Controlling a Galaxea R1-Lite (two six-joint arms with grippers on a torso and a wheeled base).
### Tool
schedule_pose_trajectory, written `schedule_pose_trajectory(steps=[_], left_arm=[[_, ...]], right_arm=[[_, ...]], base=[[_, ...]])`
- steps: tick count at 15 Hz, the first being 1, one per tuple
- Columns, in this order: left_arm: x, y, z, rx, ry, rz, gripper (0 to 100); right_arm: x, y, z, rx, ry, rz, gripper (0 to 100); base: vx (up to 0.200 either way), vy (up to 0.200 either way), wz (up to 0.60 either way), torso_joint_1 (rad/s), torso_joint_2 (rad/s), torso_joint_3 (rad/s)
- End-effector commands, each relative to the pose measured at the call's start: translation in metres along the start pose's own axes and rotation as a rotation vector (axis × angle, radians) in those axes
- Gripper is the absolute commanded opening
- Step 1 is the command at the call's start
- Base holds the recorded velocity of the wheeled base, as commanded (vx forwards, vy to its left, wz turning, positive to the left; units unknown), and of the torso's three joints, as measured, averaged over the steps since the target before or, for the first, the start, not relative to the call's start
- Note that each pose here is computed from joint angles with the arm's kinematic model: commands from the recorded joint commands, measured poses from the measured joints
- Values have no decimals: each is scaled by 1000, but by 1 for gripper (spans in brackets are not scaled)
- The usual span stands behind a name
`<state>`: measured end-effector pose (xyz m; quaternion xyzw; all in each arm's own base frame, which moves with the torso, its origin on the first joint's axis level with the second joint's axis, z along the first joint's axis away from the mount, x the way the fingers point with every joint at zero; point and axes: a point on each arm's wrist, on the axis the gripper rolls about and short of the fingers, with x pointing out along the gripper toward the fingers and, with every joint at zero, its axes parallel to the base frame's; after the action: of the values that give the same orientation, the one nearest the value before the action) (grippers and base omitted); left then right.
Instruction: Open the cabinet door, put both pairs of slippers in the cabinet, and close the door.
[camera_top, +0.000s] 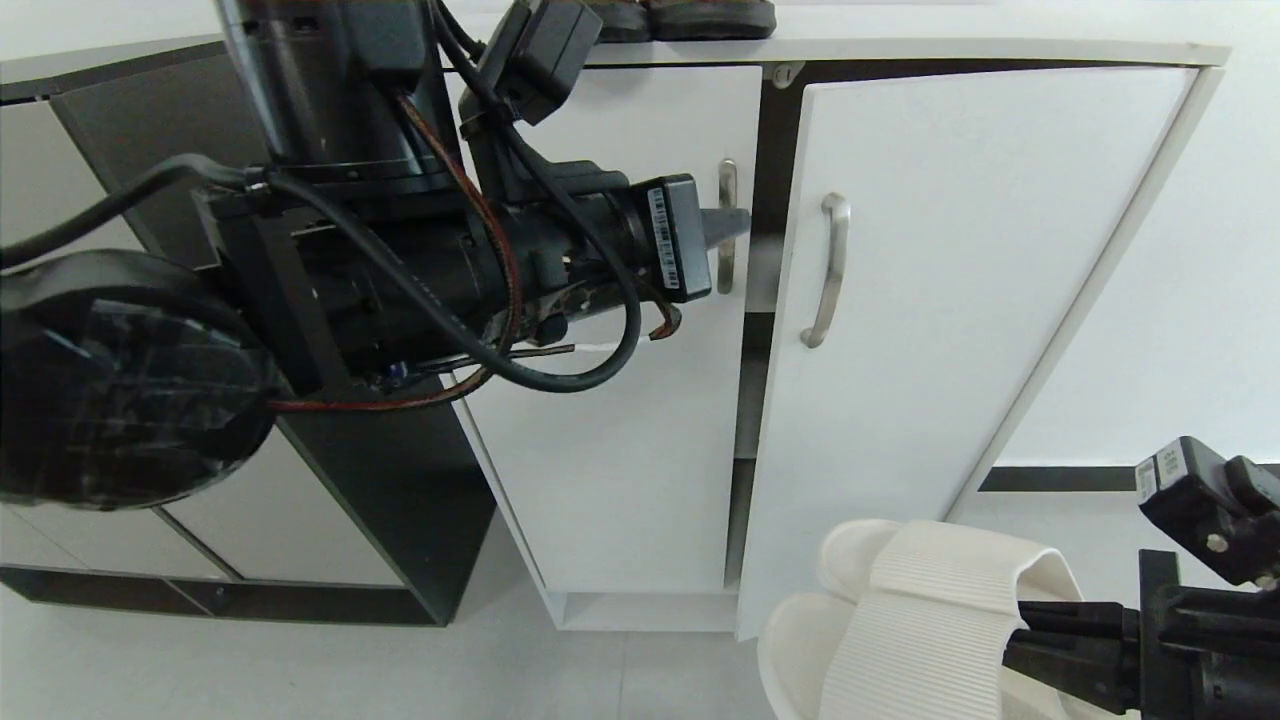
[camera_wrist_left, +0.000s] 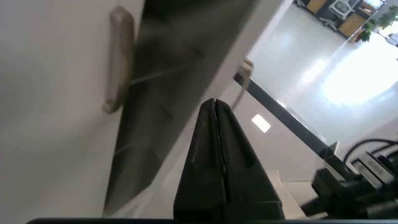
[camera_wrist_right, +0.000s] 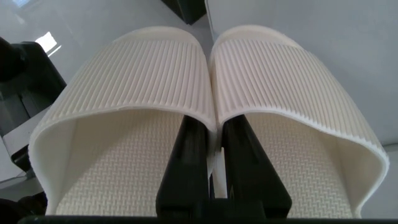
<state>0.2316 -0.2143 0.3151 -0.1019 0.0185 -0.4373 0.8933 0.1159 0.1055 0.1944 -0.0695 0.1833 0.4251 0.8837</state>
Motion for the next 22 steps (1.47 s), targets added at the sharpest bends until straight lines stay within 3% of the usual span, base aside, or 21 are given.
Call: schedule_pose_trajectory(steps=[1, 6, 10, 13, 16, 19, 21, 22], left_arm=[[22, 7, -6, -2, 11, 7, 0], [58, 16, -6, 2, -23, 7, 0], [62, 17, -4, 1, -35, 6, 0], [61, 14, -6, 0, -29, 7, 0], [49, -7, -6, -3, -14, -43, 0], [48, -44, -12, -12, -4, -152, 0], [52, -52, -22, -44, 3, -173, 0], [53, -51, -25, -42, -6, -170, 0]], right_arm=[[0, 0, 0, -1, -1, 1, 0], [-1, 2, -6, -37, 18, 13, 0], [0, 2, -7, -38, 25, 15, 0], [0, 5, -12, -43, 37, 28, 0], [0, 11, -18, -57, 55, 68, 0], [-2, 15, -20, -68, 51, 92, 0], [-2, 15, -20, -68, 49, 92, 0], [-1, 15, -17, -62, 42, 89, 0]], base=[[0, 0, 0, 0, 0, 0], [0, 0, 0, 0, 0, 0], [0, 0, 0, 0, 0, 0], [-200, 0, 0, 4, -2, 2], [-200, 0, 0, 1, 1, 5], [-200, 0, 0, 2, 2, 2], [-200, 0, 0, 2, 0, 0], [0, 0, 0, 0, 0, 0]])
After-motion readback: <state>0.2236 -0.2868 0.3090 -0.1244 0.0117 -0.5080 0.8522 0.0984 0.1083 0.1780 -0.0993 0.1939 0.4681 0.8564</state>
